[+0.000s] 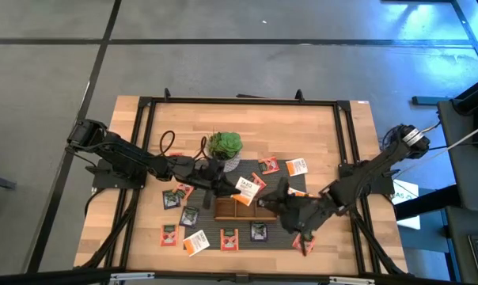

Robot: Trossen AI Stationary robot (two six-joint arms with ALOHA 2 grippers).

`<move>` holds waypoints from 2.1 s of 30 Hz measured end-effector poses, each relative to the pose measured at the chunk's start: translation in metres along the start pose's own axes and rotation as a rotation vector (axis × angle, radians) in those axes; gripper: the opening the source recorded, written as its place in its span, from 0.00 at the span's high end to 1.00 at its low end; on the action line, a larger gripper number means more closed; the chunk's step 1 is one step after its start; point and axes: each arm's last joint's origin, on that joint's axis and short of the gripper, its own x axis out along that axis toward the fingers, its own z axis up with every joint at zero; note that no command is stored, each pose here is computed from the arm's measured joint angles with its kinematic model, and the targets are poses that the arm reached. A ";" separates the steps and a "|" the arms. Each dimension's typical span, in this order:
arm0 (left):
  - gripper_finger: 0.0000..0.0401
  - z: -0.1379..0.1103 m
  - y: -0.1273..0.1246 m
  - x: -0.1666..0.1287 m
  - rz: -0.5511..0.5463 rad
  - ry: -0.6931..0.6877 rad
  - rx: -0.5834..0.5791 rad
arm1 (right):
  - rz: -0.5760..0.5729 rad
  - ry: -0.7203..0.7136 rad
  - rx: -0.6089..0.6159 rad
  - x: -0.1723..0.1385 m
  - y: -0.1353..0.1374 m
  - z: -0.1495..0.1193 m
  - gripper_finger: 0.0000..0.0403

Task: Pick & Place Tea
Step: Put the white tea bag into the middle of the wooden organizer

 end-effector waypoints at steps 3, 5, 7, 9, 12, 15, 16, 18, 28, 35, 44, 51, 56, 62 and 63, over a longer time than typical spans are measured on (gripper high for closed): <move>0.98 0.000 0.000 0.000 0.036 -0.019 0.137 | 0.075 -0.010 0.248 -0.010 -0.018 -0.011 0.57; 0.99 -0.001 -0.002 0.000 0.057 -0.026 0.246 | 0.068 -0.018 0.368 -0.014 -0.028 -0.015 0.57; 0.99 -0.003 -0.004 0.000 0.082 -0.033 0.341 | 0.043 -0.042 0.448 -0.017 -0.037 -0.016 0.57; 0.99 -0.005 -0.008 0.000 0.112 -0.041 0.413 | 0.022 -0.071 0.499 -0.017 -0.044 -0.015 0.57; 0.99 -0.010 -0.014 -0.001 0.150 -0.039 0.512 | 0.004 -0.079 0.515 -0.014 -0.047 -0.015 0.57; 0.99 -0.013 -0.020 -0.002 0.197 -0.048 0.568 | -0.014 -0.076 0.551 -0.006 -0.050 -0.017 0.57; 0.99 -0.014 -0.022 -0.002 0.217 -0.052 0.583 | -0.021 -0.073 0.575 -0.002 -0.050 -0.017 0.57; 0.99 -0.016 -0.024 -0.003 0.261 -0.060 0.614 | -0.033 -0.063 0.625 0.005 -0.052 -0.019 0.57; 0.99 -0.023 -0.028 -0.005 0.338 -0.025 0.687 | -0.071 -0.047 0.768 0.032 -0.060 -0.030 0.57; 0.99 -0.024 -0.028 -0.005 0.301 -0.012 0.689 | -0.010 -0.109 0.829 0.035 -0.066 -0.030 0.58; 0.99 -0.031 -0.031 -0.006 0.295 0.044 0.699 | 0.003 -0.105 0.809 0.035 -0.065 -0.030 0.61; 0.99 -0.031 -0.031 -0.006 0.309 0.041 0.707 | 0.118 -0.110 0.852 0.034 -0.061 -0.031 0.60; 0.99 -0.030 -0.031 -0.007 0.314 0.030 0.704 | 0.160 -0.005 0.852 0.034 -0.053 -0.038 0.60; 0.99 -0.030 -0.031 -0.007 0.316 0.031 0.704 | 0.151 -0.054 0.854 0.034 -0.056 -0.035 0.60; 0.99 -0.030 -0.031 -0.007 0.316 0.031 0.704 | 0.144 -0.075 0.852 0.034 -0.058 -0.033 0.60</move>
